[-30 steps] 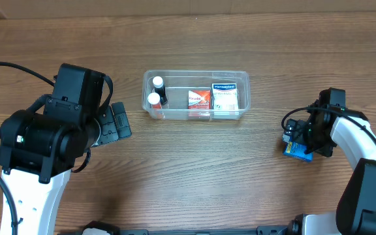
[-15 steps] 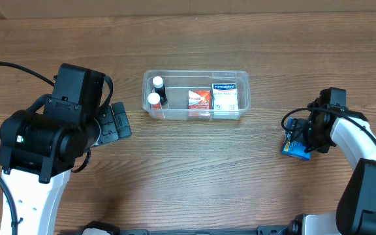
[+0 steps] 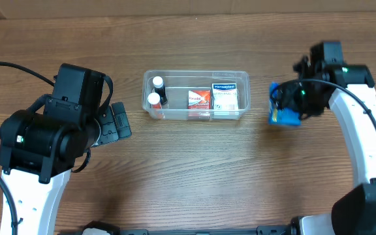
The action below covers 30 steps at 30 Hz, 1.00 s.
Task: Pack container
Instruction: 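Place the blue box into the container's right end and release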
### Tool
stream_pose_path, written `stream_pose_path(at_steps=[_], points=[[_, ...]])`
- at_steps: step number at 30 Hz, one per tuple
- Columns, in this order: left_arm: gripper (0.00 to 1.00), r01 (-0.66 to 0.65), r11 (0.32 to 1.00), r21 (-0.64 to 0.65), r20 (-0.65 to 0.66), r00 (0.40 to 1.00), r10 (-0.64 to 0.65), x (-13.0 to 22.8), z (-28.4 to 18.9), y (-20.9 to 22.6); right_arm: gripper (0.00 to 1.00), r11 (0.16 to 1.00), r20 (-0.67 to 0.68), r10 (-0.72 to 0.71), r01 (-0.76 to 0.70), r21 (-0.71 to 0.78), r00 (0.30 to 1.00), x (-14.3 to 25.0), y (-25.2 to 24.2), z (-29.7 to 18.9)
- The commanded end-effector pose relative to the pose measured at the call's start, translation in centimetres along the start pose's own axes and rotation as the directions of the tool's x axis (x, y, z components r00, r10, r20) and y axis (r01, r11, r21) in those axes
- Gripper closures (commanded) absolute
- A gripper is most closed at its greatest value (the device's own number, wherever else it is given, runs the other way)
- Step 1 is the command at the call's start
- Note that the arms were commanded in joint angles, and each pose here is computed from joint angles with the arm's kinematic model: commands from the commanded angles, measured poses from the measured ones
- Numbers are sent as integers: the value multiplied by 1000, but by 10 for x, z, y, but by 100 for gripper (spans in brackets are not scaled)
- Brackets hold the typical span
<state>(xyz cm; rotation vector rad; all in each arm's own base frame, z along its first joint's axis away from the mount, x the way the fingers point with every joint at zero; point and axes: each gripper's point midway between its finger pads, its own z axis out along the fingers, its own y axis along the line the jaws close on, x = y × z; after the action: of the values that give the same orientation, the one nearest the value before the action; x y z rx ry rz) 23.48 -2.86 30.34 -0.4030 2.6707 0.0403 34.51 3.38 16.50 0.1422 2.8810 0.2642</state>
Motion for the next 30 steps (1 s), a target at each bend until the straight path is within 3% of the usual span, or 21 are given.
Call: stream_pose_path(at_steps=[1, 6, 11, 20, 30], points=[[0, 9, 1000, -14, 2, 1000, -9, -1, 2, 2, 39, 989, 177, -114, 129, -71, 977, -29, 59, -55], [0, 9, 1000, -12, 1, 1000, -9, -1, 2, 2, 38, 945, 270, -254, 297, -134, 929, -28, 138, -64], [0, 8, 1000, -14, -2, 1000, -8, 0, 2, 2, 35, 971, 310, -195, 229, -75, 931, -42, 151, -48], [0, 8, 1000, -16, -4, 1000, -8, 0, 2, 3, 34, 980, 79, -200, 201, -7, 977, -37, 141, 57], [0, 8, 1000, -16, -4, 1000, -8, 0, 2, 3, 32, 979, -26, -194, 195, 58, 981, -28, 128, 106]])
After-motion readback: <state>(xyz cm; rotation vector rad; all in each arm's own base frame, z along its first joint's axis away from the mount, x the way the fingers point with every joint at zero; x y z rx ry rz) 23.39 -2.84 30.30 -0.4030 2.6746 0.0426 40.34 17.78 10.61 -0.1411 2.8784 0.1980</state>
